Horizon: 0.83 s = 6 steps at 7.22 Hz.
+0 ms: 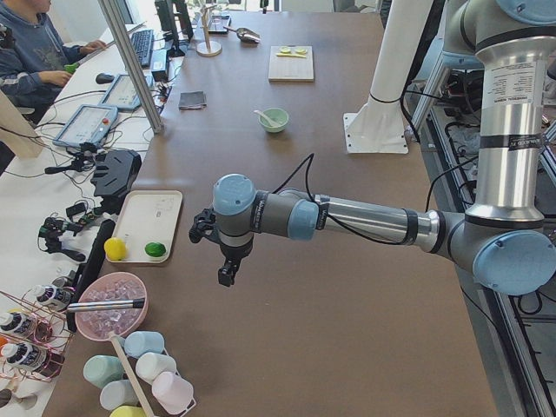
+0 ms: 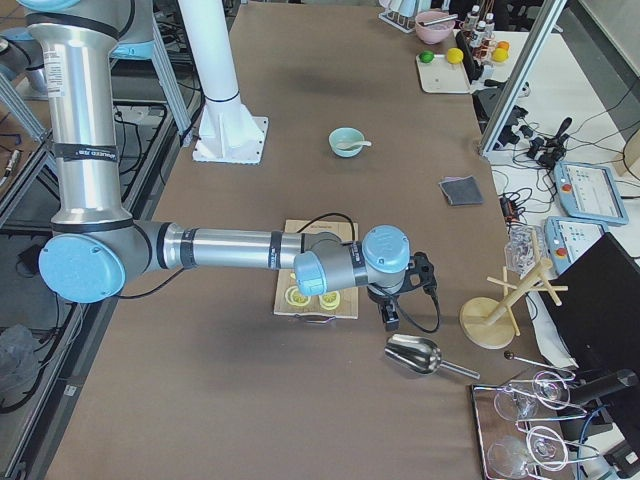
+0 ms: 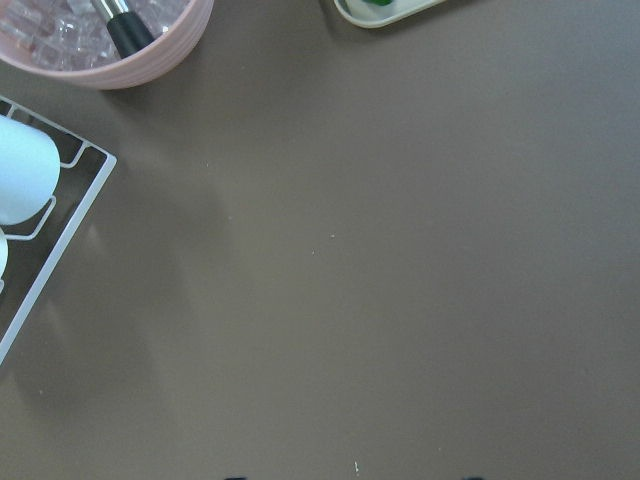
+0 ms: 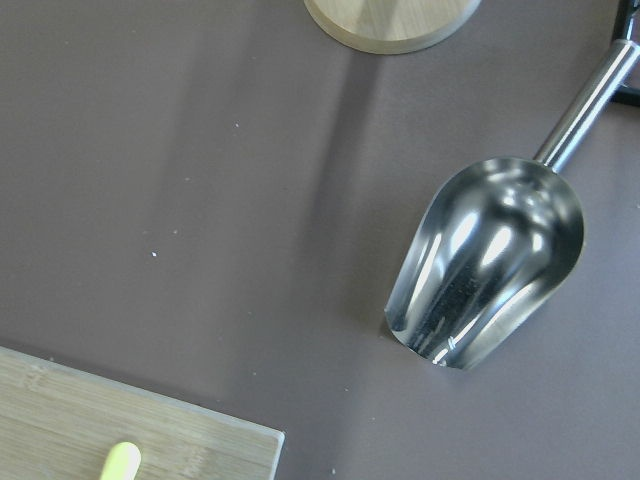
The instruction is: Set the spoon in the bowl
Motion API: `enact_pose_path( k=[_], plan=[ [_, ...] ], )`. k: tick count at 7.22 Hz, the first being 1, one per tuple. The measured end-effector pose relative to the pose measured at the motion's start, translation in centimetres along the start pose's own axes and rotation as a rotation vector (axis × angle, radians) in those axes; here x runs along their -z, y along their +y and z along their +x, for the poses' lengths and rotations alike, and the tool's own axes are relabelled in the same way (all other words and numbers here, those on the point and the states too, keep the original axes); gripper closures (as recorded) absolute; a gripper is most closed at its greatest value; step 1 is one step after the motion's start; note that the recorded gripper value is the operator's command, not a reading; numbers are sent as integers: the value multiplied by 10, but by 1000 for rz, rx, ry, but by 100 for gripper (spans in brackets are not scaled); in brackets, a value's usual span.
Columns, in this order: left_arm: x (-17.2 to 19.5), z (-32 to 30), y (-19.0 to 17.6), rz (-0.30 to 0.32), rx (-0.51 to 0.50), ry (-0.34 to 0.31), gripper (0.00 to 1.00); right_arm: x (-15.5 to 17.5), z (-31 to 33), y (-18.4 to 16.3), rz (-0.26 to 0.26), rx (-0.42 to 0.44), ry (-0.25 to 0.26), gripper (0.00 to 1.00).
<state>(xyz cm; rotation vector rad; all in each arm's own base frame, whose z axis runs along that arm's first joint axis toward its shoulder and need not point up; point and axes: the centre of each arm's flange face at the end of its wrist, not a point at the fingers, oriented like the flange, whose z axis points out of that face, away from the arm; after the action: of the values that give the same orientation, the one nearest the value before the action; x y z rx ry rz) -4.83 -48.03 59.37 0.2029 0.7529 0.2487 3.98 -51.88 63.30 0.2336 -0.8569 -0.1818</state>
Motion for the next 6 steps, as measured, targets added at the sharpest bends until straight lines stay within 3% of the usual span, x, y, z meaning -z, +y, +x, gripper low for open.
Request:
enact_pose_path(
  k=[3, 6],
  plan=[
    [-11, -8, 6, -34, 110, 10, 2, -4, 15, 5, -44, -12, 33, 0],
    [-15, -7, 6, -65, 186, 37, 2, 2, 10, -10, -74, -37, 21, 0]
  ],
)
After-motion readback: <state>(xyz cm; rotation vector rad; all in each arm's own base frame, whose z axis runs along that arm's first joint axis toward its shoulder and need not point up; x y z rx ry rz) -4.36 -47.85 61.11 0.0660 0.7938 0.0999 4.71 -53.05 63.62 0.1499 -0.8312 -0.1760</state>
